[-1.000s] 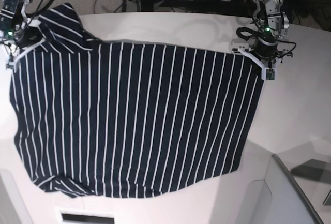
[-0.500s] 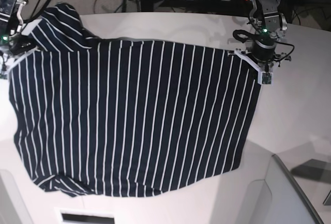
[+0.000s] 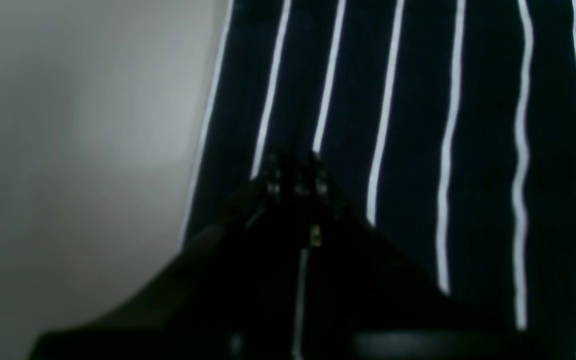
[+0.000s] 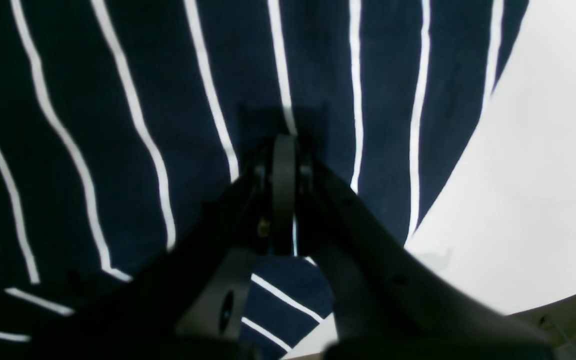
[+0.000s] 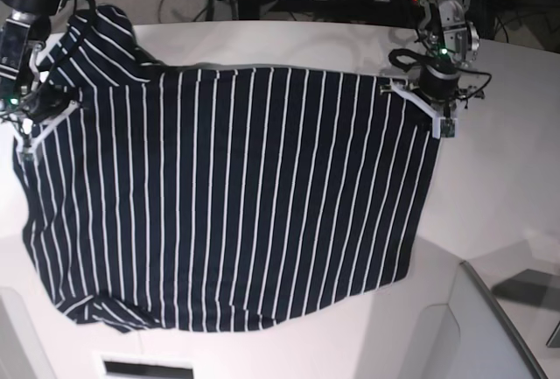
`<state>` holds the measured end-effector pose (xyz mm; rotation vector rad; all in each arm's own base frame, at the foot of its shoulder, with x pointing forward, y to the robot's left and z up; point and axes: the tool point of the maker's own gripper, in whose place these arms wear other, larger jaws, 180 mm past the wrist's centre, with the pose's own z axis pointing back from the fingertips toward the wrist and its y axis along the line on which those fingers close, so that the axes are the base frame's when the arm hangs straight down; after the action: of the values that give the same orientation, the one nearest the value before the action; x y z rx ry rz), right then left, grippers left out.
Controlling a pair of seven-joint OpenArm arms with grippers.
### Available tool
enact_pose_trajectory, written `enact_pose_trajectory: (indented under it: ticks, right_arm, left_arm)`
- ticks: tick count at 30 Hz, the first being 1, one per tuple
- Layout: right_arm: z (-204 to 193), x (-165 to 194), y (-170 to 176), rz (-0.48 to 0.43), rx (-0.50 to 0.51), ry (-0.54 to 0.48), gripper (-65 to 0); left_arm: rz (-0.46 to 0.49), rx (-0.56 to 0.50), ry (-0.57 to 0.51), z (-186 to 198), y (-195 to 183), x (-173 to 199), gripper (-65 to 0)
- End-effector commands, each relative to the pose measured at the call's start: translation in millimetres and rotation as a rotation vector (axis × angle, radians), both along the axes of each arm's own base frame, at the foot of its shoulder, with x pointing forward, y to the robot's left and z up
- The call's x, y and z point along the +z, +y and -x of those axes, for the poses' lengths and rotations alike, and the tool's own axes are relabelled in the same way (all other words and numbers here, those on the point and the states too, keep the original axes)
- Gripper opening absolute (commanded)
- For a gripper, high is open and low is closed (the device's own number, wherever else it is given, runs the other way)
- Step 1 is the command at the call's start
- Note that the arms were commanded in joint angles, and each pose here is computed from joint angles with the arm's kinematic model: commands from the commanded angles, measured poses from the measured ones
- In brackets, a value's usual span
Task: Layout the t-shirt on the table in an organized manner, then fold the t-shirt properly
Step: 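Pull the shirt corners apart with both grippers to spread it flat, then slide the left gripper along the shirt edge toward the hem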
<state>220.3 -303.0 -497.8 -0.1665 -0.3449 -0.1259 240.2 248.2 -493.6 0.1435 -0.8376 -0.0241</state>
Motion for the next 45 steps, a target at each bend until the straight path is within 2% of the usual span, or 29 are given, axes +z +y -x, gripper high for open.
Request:
enact_pose_trajectory:
  ticks: [1, 5, 11, 15, 19, 25, 36, 41, 45]
  right_arm:
    - [17, -2, -14, 0.028, -0.032, 0.051, -64.8]
    - [15, 9, -17, 0.051, -0.024, 0.021, -64.8]
    - [-16, 51, -10, 0.094, 0.031, -0.121, -64.8]
    - [-31, 53, 33, 0.049, 0.274, -0.119, -64.8]
    - [-31, 47, 58, 0.011, 0.393, -0.101, -64.8]
    - [-23, 39, 71, -0.022, 0.393, -0.089, -64.8]
    - [1, 30, 63, -0.015, 0.397, -0.034, -64.8]
    - [3, 29, 62, -0.013, 0.398, -0.029, -64.8]
    - [3, 29, 61, -0.012, 0.398, -0.029, -64.8]
  left_arm:
    - [-0.020, 0.001, 0.091, 19, 5, -13, -65.0]
    - [-0.029, 0.003, 0.074, 19, 7, -6, -65.0]
    - [-0.070, -0.007, -0.024, -13, 10, 33, -65.0]
    - [-0.069, 0.008, -0.033, -40, 12, 46, -65.0]
    - [-0.067, 0.012, -0.067, -58, 13, 56, -65.0]
    - [-0.025, 0.031, -0.070, -110, 21, 53, -65.0]
    - [0.114, 0.073, -0.014, -197, 30, 53, -64.8]
    - [0.128, 0.078, -0.043, -221, 34, 73, -33.6]
    - [0.131, 0.077, -0.047, -225, 33, 76, -15.3]
